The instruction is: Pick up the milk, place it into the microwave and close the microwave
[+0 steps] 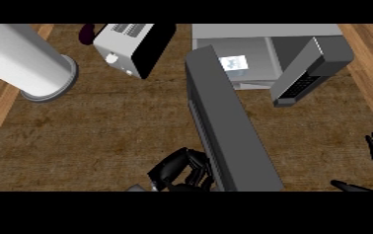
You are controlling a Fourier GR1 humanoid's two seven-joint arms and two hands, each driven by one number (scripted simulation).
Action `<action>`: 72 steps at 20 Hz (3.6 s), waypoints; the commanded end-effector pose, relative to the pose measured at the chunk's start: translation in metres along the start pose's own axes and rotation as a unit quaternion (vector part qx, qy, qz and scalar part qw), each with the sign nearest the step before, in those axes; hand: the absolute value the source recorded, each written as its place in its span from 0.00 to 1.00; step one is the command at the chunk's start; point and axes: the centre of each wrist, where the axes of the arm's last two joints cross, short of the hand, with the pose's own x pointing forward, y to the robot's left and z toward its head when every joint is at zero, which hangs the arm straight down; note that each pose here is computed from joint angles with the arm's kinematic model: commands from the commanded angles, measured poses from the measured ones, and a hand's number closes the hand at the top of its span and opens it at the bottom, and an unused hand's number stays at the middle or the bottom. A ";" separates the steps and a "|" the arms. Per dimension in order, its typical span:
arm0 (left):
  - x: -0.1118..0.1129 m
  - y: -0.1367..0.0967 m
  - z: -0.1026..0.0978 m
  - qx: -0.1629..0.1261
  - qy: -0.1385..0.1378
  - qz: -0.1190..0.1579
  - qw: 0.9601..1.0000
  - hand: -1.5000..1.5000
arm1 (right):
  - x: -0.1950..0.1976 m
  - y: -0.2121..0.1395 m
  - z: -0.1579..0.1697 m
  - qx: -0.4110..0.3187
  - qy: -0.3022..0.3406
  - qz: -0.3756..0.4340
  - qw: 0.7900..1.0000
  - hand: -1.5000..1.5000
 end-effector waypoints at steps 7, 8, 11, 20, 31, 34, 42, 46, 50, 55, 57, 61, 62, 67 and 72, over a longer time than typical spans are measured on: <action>-0.012 -0.037 -0.029 -0.048 -0.032 -0.044 0.997 1.00 | 0.002 0.017 -0.011 0.066 -0.069 -0.079 0.992 0.00; 0.009 -0.034 -0.041 -0.038 -0.038 -0.027 0.998 1.00 | 0.009 0.009 -0.017 0.078 -0.060 -0.070 0.993 0.00; 0.005 -0.048 -0.036 -0.022 -0.054 -0.024 0.998 1.00 | 0.014 0.029 -0.036 0.095 -0.079 -0.082 0.989 0.00; 0.035 -0.040 -0.060 0.041 -0.072 -0.022 0.996 1.00 | 0.034 0.043 -0.062 0.134 -0.106 -0.094 0.981 0.00; 0.090 0.000 -0.101 0.116 -0.123 -0.047 0.984 1.00 | 0.065 0.054 -0.096 0.189 -0.123 -0.100 0.969 0.00; 0.099 0.009 -0.109 0.129 -0.130 -0.052 0.982 1.00 | 0.076 0.057 -0.108 0.204 -0.127 -0.096 0.966 0.00; 0.124 0.032 -0.129 0.172 -0.135 -0.061 0.974 1.00 | 0.098 0.066 -0.130 0.221 -0.158 -0.109 0.956 0.00; 0.136 0.039 -0.136 0.179 -0.137 -0.069 0.972 1.00 | 0.108 0.076 -0.142 0.242 -0.166 -0.126 0.948 0.00; 0.148 0.050 -0.143 0.196 -0.139 -0.073 0.968 1.00 | 0.120 0.074 -0.152 0.252 -0.171 -0.129 0.944 0.00; 0.159 0.057 -0.149 0.219 -0.147 -0.073 0.962 1.00 | 0.130 0.082 -0.159 0.289 -0.176 -0.142 0.930 0.00; 0.167 0.060 -0.152 0.219 -0.153 -0.071 0.961 1.00 | 0.141 0.086 -0.167 0.306 -0.187 -0.145 0.922 0.00; 0.172 0.065 -0.155 0.229 -0.157 -0.072 0.958 1.00 | 0.145 0.098 -0.168 0.342 -0.177 -0.156 0.910 0.00; 0.177 0.065 -0.156 0.227 -0.162 -0.072 0.957 1.00 | 0.149 0.097 -0.171 0.344 -0.178 -0.158 0.908 0.00; 0.176 0.067 -0.157 0.230 -0.163 -0.072 0.957 1.00 | 0.170 0.111 -0.179 0.406 -0.190 -0.141 0.883 1.00; 0.177 0.067 -0.158 0.234 -0.157 -0.065 0.957 1.00 | 0.197 0.135 -0.182 0.494 -0.213 -0.137 0.832 1.00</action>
